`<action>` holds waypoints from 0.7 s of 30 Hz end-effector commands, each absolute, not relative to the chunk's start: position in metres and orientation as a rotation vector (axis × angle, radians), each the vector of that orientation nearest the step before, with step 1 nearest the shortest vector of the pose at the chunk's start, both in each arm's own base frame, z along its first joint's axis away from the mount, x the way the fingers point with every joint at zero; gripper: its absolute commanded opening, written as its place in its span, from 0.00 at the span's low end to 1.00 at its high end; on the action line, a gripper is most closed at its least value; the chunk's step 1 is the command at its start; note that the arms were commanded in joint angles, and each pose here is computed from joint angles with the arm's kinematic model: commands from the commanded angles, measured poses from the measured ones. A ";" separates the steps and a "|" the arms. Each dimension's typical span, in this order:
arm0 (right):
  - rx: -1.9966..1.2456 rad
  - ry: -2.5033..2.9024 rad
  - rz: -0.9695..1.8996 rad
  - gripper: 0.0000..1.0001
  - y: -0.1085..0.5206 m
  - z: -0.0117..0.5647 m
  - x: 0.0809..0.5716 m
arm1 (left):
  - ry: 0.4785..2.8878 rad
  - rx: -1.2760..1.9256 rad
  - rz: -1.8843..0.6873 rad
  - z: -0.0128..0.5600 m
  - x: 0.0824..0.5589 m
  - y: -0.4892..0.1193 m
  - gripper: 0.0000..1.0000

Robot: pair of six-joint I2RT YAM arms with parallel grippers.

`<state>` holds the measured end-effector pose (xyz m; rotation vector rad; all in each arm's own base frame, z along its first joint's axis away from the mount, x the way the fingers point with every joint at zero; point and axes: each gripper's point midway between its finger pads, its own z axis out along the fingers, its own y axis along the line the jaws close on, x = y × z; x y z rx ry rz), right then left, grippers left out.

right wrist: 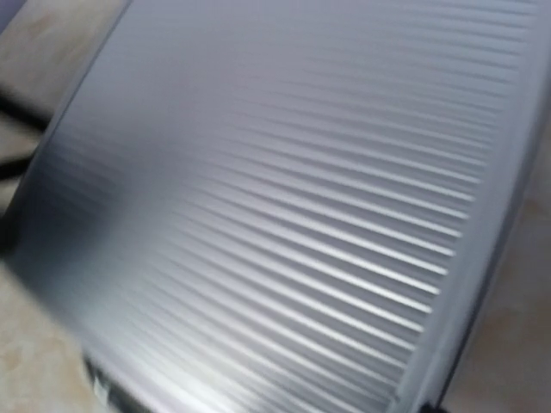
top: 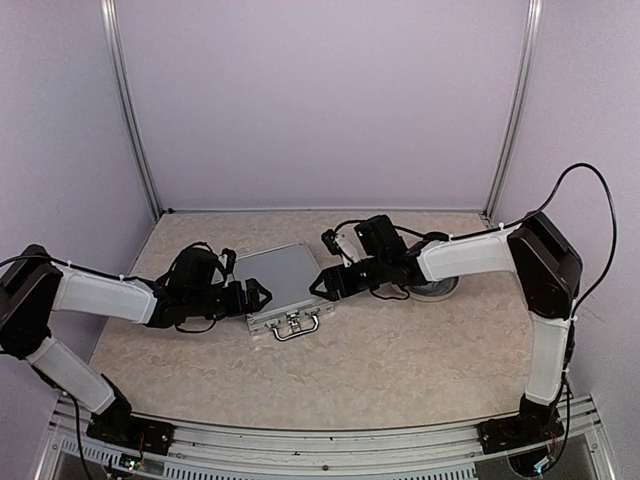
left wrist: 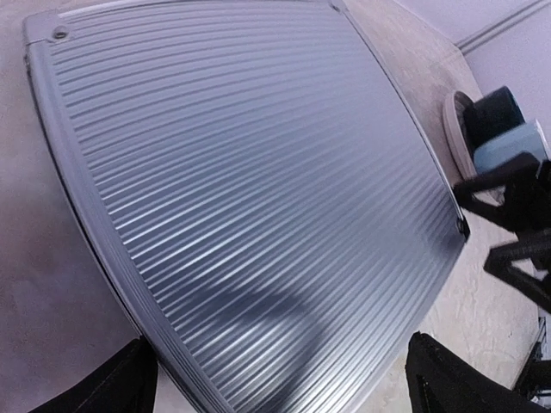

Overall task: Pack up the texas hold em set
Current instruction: Adjust the chip case at the center of the board.

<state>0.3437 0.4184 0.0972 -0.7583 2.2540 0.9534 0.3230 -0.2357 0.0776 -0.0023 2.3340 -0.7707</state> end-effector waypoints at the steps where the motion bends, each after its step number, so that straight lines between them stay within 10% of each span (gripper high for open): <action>1: -0.707 2.259 0.915 0.70 0.390 0.105 0.348 | 2.350 0.124 -0.928 0.091 0.281 -0.279 0.99; 10: -0.677 2.310 0.845 0.71 0.356 0.104 0.339 | 2.301 0.038 -0.378 0.102 0.292 -0.219 0.99; 21: -0.705 2.374 1.090 0.68 0.378 0.062 0.292 | 2.290 0.095 -0.283 0.109 0.301 -0.227 0.99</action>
